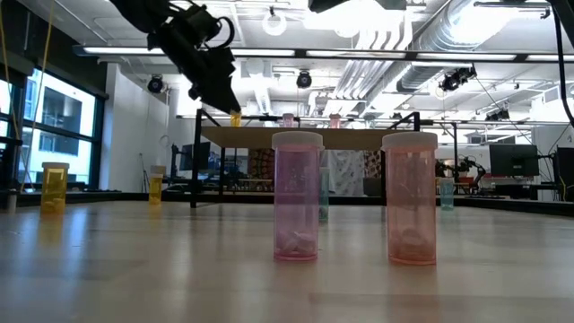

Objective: Pick and place medicine bottles onto shelf by color
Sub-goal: Adjust the pill bottles on the shelf

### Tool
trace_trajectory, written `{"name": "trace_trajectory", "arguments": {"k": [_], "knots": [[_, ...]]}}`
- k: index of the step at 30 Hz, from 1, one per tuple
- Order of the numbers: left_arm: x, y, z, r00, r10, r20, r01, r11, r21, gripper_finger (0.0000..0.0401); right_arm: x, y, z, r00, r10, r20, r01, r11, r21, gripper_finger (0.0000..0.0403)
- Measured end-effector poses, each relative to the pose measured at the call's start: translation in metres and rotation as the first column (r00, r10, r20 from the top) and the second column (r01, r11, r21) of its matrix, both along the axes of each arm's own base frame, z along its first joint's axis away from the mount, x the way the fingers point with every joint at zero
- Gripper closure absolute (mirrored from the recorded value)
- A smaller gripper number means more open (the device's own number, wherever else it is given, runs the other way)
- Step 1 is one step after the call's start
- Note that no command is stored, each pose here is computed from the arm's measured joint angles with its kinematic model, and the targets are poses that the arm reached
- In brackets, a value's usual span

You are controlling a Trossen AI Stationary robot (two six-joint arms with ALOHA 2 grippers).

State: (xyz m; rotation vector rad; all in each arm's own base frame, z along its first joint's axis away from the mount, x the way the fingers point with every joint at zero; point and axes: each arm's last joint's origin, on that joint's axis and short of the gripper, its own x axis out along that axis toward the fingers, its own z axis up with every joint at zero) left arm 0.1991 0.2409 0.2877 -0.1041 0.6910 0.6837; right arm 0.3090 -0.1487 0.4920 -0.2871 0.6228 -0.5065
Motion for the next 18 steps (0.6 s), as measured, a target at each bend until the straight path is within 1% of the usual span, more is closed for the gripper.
{"name": "trace_trajectory", "arguments": {"k": [8, 11, 18], "knots": [[0.001, 0.003, 0.0, 1.0, 0.023, 0.002, -0.023, 0.999, 0.023, 0.0165, 0.0, 0.0, 0.0, 1.0, 0.008, -0.006, -0.008, 1.0, -0.013, 0.0237], [0.002, 0.003, -0.001, 0.999, 0.033, 0.009, -0.033, 0.999, 0.011, 0.0165, 0.0, 0.0, 0.0, 1.0, 0.011, -0.01, -0.011, 1.0, -0.018, 0.0237], [0.007, 0.009, -0.014, 1.0, 0.027, -0.015, -0.027, 0.999, -0.023, 0.0165, 0.0, 0.0, 0.0, 1.0, 0.015, -0.014, -0.016, 1.0, -0.024, 0.0237]]}}
